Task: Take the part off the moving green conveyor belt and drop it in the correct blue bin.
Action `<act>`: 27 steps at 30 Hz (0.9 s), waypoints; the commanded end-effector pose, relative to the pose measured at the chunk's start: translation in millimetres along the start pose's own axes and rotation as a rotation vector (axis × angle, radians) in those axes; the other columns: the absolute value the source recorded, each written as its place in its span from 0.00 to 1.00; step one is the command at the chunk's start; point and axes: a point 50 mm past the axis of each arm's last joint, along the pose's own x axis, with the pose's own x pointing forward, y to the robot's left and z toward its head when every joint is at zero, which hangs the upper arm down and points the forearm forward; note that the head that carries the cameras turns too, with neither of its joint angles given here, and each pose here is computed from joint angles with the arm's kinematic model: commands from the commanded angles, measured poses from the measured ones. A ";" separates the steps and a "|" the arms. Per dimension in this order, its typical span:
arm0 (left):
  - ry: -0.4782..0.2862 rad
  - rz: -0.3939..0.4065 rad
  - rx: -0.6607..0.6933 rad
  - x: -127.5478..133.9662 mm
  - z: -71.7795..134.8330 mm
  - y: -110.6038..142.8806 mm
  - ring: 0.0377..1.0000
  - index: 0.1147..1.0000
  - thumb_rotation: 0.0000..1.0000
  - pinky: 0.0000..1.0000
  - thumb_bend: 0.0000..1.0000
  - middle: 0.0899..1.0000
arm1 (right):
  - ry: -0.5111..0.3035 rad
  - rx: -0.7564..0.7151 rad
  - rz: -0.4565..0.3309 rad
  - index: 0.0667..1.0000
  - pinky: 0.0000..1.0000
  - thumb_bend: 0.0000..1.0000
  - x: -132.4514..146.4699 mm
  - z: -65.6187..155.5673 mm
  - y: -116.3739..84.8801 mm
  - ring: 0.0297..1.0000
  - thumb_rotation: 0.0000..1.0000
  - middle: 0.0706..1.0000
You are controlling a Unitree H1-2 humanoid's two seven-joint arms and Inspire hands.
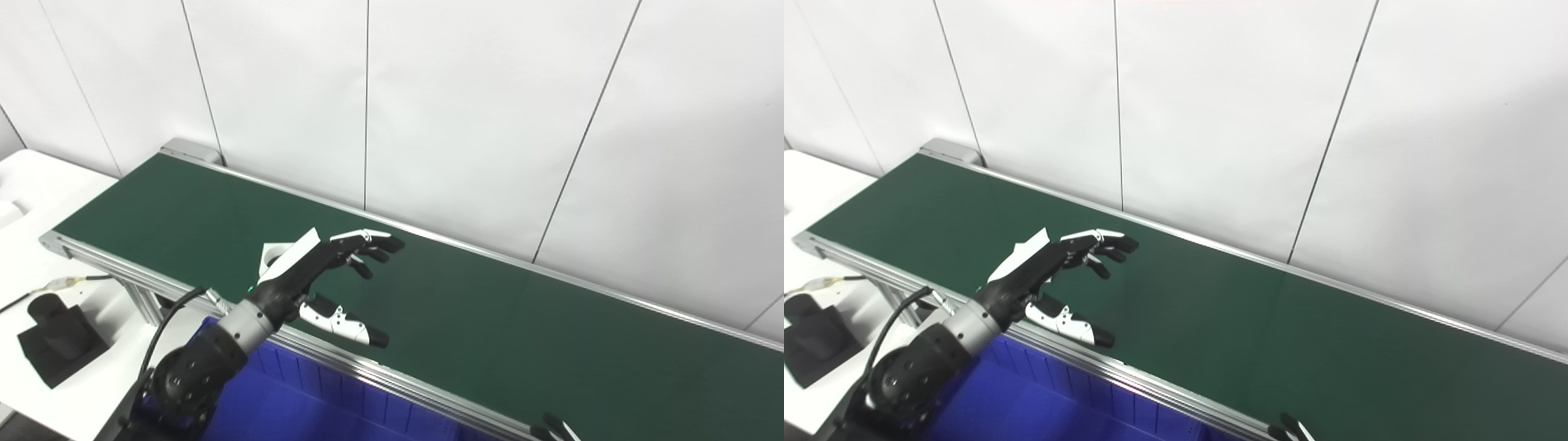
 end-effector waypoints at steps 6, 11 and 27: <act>0.042 -0.001 0.202 26.6 4.2 26.5 0.81 0.80 0.27 0.72 0.89 0.82 | -0.097 0.003 -0.008 0.88 0.61 0.55 5.2 12.7 -1.6 0.73 0.71 0.81; 0.085 -0.009 0.298 43.9 -1.7 37.1 0.86 0.81 0.27 0.76 0.90 0.84 | -0.102 0.002 -0.009 0.88 0.61 0.53 5.5 12.3 -0.2 0.73 0.70 0.81; 0.271 -0.007 0.504 85.8 -26.8 53.9 0.90 0.83 0.16 0.85 0.88 0.87 | -0.106 0.013 -0.010 0.88 0.61 0.54 8.8 12.3 4.5 0.72 0.70 0.82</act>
